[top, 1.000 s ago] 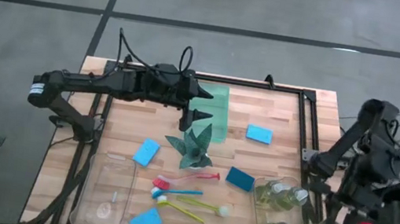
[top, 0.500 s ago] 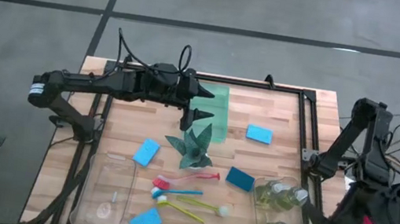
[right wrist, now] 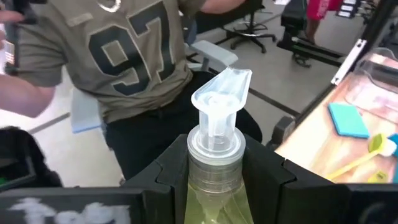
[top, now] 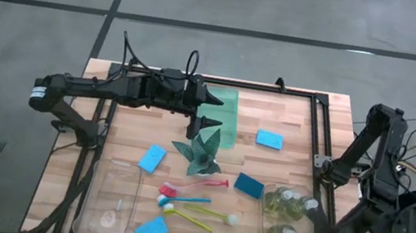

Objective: Pick & Place Kitchen Sink Supplies
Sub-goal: Put the yellow soap dispenser into the right transparent bin, then put the left green dish brush into the left transparent bin

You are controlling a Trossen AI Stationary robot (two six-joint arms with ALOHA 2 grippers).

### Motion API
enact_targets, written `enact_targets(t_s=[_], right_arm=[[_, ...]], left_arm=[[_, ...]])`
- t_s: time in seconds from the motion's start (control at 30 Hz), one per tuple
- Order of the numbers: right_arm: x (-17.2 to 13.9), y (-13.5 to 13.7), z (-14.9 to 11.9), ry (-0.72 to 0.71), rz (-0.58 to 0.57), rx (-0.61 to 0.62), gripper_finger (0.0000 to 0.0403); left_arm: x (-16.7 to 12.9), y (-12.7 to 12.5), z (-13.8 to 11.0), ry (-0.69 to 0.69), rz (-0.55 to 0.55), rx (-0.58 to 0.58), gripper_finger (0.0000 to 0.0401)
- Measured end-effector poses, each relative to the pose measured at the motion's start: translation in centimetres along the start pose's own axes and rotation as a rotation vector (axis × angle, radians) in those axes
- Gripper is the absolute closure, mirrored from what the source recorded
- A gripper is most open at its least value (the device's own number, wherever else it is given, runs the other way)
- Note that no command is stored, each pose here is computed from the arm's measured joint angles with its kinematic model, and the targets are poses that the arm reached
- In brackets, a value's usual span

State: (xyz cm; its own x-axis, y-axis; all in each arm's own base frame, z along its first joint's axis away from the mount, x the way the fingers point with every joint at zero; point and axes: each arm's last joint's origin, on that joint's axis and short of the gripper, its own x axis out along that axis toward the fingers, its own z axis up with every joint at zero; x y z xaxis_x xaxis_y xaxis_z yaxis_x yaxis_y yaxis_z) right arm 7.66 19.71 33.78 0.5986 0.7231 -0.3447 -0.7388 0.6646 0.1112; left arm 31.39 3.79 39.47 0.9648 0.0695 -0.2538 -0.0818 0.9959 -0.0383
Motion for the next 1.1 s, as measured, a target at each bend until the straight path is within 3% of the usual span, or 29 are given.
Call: enact_targets(t_s=[0.33, 0.57, 0.8, 1.1], right_arm=[[2.0, -0.2, -2.3, 0.045, -0.135, 0.036, 0.0294], [2.7, -0.5, -3.8, 0.053, -0.211, 0.166, 0.0289], [2.9, -0.5, -4.4, 0.076, -0.198, 0.263, 0.0254], [2.5, -0.5, -3.8, 0.070, -0.186, 0.243, 0.0223]], left_arm=[[0.0, 0.0, 0.0, -0.001, -0.001, 0.000, 0.0096], [0.0, 0.0, 0.0, -0.005, -0.001, -0.002, 0.0096], [0.0, 0.0, 0.1, -0.006, -0.001, -0.011, 0.0096], [0.0, 0.0, 0.0, -0.005, -0.001, -0.012, 0.0096]])
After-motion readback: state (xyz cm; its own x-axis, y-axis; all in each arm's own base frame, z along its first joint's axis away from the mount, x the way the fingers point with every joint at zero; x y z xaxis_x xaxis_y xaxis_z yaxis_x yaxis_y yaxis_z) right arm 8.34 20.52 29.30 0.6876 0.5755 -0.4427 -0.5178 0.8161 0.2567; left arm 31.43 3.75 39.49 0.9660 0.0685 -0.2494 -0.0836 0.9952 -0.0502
